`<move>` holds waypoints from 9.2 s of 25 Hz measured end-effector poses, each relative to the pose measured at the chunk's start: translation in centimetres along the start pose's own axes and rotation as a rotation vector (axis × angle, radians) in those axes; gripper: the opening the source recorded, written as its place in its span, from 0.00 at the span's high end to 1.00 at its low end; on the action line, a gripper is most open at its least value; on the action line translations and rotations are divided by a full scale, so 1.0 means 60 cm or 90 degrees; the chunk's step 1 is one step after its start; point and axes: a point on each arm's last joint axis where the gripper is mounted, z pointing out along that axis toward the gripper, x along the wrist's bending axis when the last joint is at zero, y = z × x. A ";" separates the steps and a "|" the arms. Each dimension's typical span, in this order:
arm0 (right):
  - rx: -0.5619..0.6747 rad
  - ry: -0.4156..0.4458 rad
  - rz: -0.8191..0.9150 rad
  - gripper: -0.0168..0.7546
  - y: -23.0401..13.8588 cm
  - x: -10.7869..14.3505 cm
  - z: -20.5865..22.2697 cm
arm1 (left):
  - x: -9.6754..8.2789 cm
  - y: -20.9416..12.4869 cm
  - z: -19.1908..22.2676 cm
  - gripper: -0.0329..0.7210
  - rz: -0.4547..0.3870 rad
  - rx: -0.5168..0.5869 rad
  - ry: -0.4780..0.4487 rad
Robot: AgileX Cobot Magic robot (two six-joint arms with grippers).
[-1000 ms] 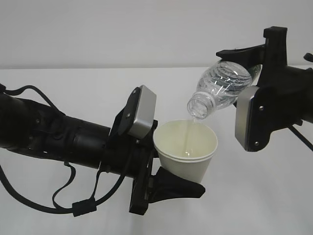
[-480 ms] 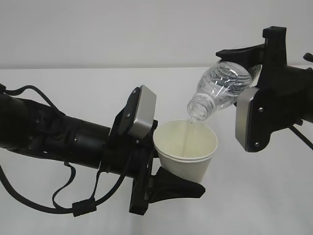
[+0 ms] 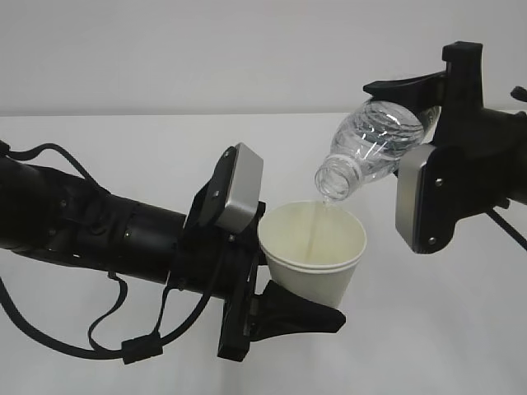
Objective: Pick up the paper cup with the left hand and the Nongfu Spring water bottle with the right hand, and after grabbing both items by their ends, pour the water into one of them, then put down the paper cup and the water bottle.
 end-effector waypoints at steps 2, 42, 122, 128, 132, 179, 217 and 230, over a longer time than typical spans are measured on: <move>0.000 0.000 0.000 0.37 0.000 0.000 0.000 | 0.000 0.000 0.000 0.35 0.000 0.000 0.000; 0.001 -0.009 -0.015 0.37 -0.001 -0.007 0.002 | 0.002 0.002 0.000 0.36 -0.007 -0.007 0.009; -0.001 -0.015 -0.035 0.37 -0.001 -0.009 0.002 | 0.003 0.001 0.000 0.36 -0.007 -0.006 0.010; -0.003 -0.022 -0.035 0.37 0.000 -0.010 0.002 | 0.003 0.001 0.000 0.36 -0.007 -0.006 0.010; -0.004 -0.022 -0.036 0.37 0.000 -0.010 0.002 | 0.003 0.001 0.000 0.36 -0.007 -0.006 0.010; 0.003 -0.028 -0.044 0.37 -0.002 -0.012 0.002 | 0.003 0.001 0.000 0.37 -0.008 -0.005 0.011; 0.004 -0.043 -0.058 0.37 -0.003 -0.020 0.004 | 0.003 0.001 0.000 0.37 -0.008 -0.004 0.012; 0.005 -0.047 -0.058 0.37 -0.004 -0.023 0.005 | 0.003 0.001 0.000 0.37 -0.008 -0.004 0.012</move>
